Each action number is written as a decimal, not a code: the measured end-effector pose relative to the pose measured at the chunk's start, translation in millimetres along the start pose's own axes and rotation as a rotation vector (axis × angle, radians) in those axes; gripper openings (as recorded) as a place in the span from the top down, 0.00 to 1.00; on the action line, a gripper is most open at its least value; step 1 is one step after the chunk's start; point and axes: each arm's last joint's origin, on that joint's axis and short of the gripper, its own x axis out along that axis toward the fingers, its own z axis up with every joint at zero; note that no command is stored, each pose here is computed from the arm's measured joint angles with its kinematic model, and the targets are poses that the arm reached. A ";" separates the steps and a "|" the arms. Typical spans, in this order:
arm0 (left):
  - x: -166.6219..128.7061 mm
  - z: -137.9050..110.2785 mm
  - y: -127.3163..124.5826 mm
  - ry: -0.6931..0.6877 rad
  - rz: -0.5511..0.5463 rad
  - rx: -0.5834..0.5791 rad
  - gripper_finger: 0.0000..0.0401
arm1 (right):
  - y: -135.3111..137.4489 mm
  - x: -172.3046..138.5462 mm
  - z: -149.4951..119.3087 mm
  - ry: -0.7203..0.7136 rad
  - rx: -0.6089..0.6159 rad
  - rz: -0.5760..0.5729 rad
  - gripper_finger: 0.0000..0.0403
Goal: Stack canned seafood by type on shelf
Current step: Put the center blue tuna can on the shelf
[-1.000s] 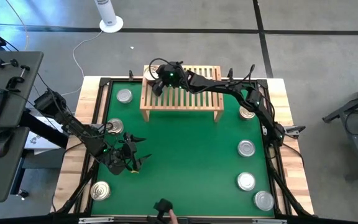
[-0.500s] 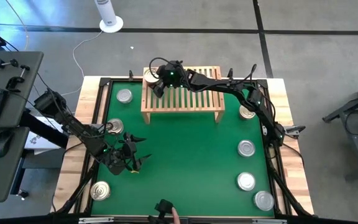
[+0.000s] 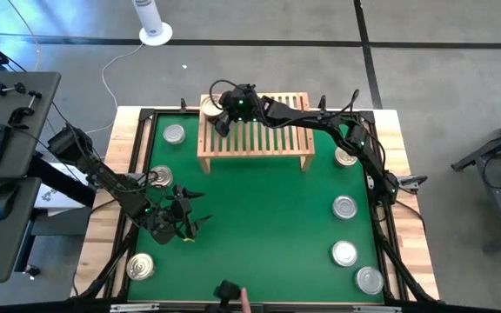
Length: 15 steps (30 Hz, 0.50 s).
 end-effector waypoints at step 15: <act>0.0 -0.4 0.2 0.002 0.001 0.004 0.09 | 4.8 -13.1 9.6 0.015 -0.066 0.019 0.01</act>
